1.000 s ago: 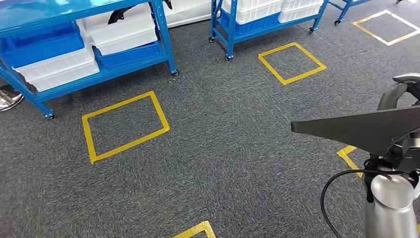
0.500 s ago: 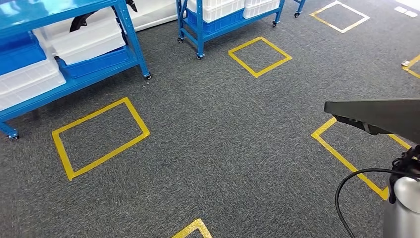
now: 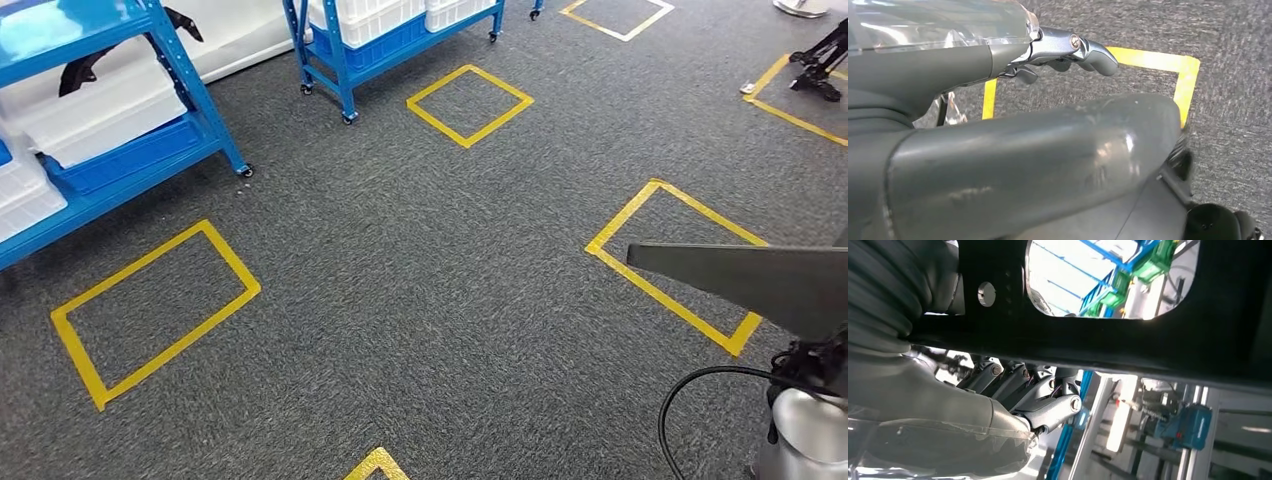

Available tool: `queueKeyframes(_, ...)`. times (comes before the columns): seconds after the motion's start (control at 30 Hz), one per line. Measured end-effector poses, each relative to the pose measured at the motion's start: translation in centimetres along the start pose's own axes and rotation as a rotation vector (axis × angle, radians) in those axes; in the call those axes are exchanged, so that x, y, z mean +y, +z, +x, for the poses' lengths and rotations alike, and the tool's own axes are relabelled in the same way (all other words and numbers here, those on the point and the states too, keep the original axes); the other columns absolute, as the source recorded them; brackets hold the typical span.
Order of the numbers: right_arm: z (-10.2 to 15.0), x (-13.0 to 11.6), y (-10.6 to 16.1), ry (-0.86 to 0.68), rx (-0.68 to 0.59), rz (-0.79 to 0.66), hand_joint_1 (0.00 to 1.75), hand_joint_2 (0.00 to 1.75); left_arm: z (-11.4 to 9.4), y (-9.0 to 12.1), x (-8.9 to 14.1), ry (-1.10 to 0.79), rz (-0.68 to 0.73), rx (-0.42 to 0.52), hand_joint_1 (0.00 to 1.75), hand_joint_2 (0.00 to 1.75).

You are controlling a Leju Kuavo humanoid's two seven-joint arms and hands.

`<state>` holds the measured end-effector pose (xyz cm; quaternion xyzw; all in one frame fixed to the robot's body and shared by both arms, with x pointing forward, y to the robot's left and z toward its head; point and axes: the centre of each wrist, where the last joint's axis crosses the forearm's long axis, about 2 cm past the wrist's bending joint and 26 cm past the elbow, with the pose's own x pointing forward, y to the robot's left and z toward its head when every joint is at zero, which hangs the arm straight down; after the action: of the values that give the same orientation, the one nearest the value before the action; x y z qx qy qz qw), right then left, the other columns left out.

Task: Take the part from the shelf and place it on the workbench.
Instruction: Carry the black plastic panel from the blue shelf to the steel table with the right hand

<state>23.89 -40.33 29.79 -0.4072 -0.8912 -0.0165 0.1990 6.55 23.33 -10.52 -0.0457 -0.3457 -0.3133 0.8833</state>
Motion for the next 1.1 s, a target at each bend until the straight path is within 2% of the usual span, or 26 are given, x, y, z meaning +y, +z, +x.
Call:
queueKeyframes(0.2, 0.1, 0.1, 1.0, 0.004, 0.01, -0.007, 1.75, 1.75, -0.1, 0.0, 0.6, -0.004, 0.016, 0.004, 0.0, 0.0)
queueKeyframes(0.7, 0.6, 0.1, 1.0, 0.008, -0.016, -0.072, 1.75, 1.75, -0.3, 0.0, 1.3, -0.009, 0.028, 0.007, 0.0, 0.0)
queueKeyframes(0.8, 0.8, 0.2, 0.9, 0.014, -0.026, -0.067, 1.75, 1.75, 0.3, -0.4, 1.5, -0.012, 0.034, -0.033, 0.0, 0.0)
queueKeyframes(0.87, 1.0, 1.1, 0.5, 0.034, -0.015, -0.039, 1.75, 1.75, 2.9, -1.8, 2.2, 0.013, 0.039, -0.035, 0.0, 0.0)
queueKeyframes(0.93, 1.5, 3.7, -0.4, 0.045, 0.012, -0.018, 1.75, 1.75, 8.6, -4.3, 4.3, 0.056, 0.043, 0.017, 0.0, 0.0)
queueKeyframes(1.0, 2.2, 6.4, -1.1, 0.021, 0.035, -0.005, 1.75, 1.75, 14.5, -6.0, 6.5, 0.083, 0.056, 0.021, 0.0, 0.0)
queueKeyframes(1.03, 2.5, 7.2, -1.1, 0.005, 0.044, -0.001, 1.75, 1.75, 16.3, -6.3, 7.2, 0.092, 0.064, 0.001, 0.0, 0.0)
queueKeyframes(1.1, 2.7, 8.2, -1.3, -0.02, 0.056, -0.005, 1.75, 1.75, 18.0, -6.6, 7.9, 0.108, 0.082, -0.039, 0.0, 0.0)
